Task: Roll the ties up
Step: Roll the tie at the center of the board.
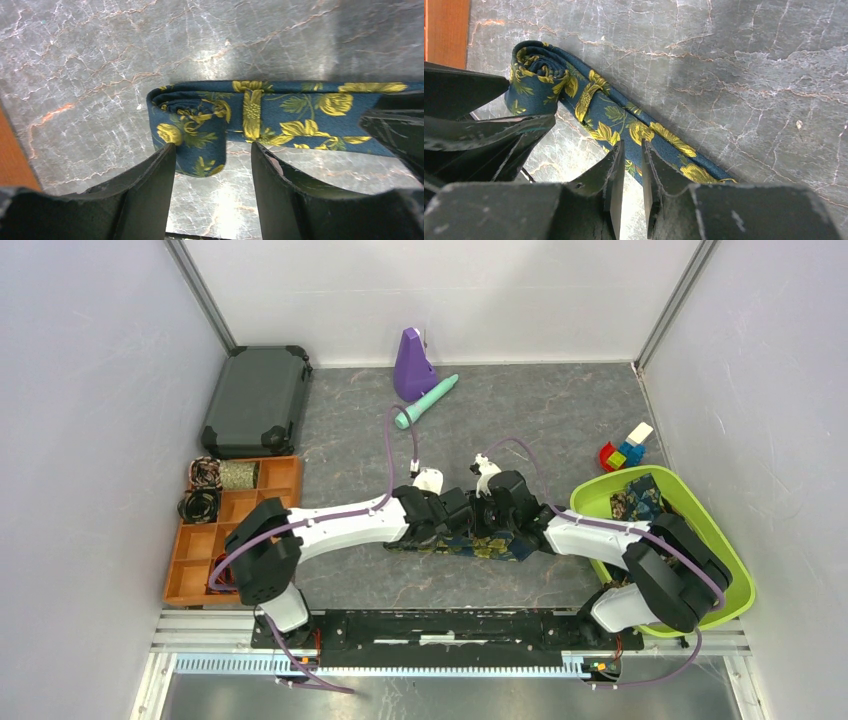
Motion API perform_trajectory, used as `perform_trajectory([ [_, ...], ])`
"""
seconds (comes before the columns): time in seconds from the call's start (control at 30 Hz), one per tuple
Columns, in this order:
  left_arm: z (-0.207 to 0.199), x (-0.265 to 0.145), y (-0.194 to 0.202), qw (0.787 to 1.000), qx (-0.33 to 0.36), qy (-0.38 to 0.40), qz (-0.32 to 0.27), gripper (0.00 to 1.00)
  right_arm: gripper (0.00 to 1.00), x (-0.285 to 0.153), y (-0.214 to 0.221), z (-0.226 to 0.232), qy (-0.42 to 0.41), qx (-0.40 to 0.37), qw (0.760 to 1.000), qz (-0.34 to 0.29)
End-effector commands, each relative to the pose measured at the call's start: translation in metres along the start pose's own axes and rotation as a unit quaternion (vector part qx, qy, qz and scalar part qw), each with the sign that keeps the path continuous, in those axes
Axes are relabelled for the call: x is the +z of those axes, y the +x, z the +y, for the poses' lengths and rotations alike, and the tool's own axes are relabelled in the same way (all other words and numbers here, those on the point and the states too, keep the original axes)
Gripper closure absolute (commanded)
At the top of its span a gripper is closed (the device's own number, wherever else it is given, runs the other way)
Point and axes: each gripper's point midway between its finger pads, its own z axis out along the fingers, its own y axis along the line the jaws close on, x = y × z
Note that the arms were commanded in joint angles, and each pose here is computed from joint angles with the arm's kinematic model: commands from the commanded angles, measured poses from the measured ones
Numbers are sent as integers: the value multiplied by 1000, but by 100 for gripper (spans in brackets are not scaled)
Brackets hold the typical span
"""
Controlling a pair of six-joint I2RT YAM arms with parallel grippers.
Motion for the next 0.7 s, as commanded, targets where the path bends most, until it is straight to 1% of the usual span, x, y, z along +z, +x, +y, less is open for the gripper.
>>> perform_trajectory([
  [0.0,-12,-20,-18,997,-28,61,-29,36,75,1,-20,19,-29,-7,999,-24],
  [0.17,-5,-22,-23,997,-27,59,-33,36,75,1,-25,30,-43,-11,999,-27],
  [0.27,6,-33,-31,997,-30,54,-47,36,73,1,-29,41,-58,-14,998,-29],
  [0.4,36,-52,-43,996,-41,46,-71,35,61,1,-32,62,-85,-18,996,-35],
  [0.53,74,-54,-45,994,-69,42,-73,35,51,6,-37,87,-111,-15,993,-37],
  [0.6,91,-51,-41,993,-85,42,-72,35,47,10,-38,102,-127,-13,991,-34],
  [0.67,105,-48,-33,991,-105,52,-67,35,46,14,-38,116,-139,-11,990,-29],
])
